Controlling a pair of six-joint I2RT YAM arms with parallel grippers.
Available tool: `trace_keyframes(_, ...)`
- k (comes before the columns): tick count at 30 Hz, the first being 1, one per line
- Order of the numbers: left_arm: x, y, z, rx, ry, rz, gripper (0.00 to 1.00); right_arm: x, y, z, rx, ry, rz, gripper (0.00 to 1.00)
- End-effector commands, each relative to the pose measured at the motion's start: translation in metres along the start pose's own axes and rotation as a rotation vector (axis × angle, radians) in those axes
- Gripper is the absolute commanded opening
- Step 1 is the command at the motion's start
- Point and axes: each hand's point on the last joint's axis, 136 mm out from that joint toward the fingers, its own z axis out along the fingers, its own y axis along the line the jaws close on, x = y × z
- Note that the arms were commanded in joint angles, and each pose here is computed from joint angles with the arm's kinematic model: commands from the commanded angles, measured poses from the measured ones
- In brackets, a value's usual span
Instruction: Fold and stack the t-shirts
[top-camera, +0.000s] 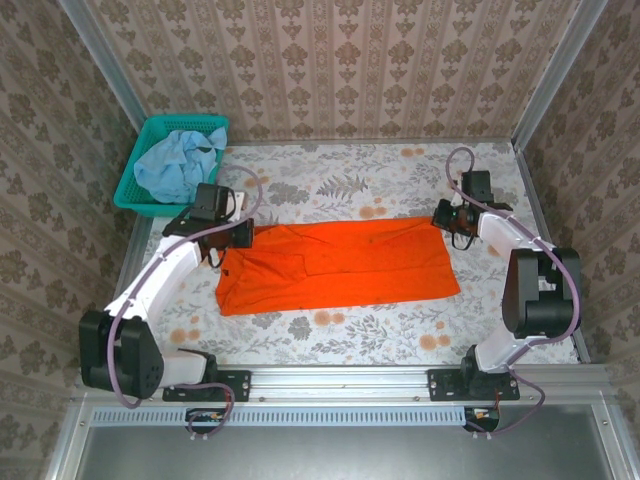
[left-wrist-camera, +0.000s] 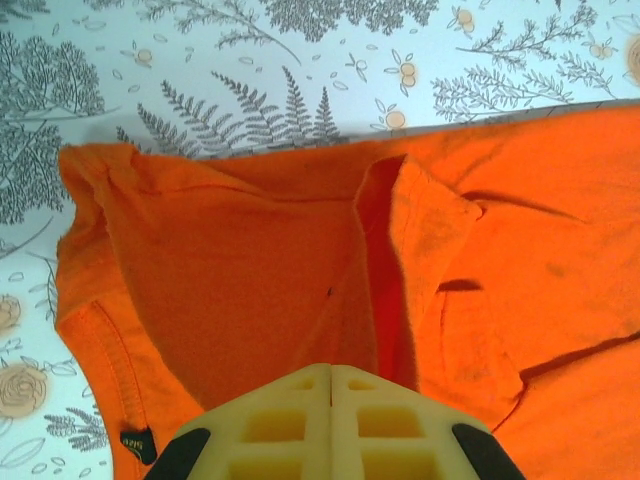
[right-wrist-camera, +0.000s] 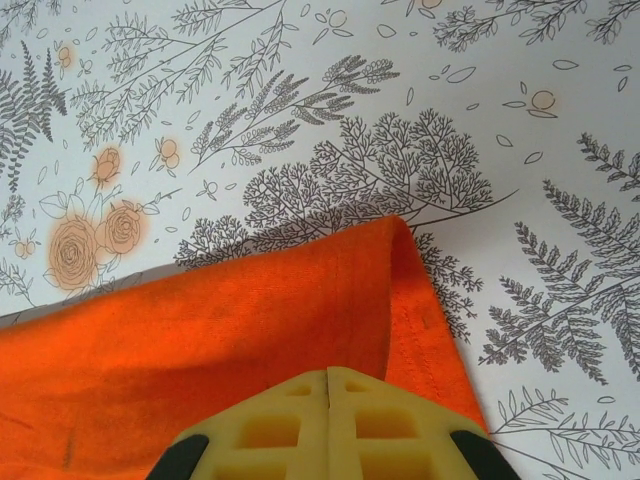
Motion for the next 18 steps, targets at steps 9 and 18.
trace_keyframes(9,0.029,-0.006,-0.013,0.041,0.056,-0.115,0.0,-0.003,-0.006,-0.004,-0.007,-0.006,-0.005,0.0)
trace_keyframes(18,0.078,0.019,-0.013,-0.089,0.199,-0.193,0.11,0.018,-0.012,-0.003,0.002,0.024,0.012,0.0)
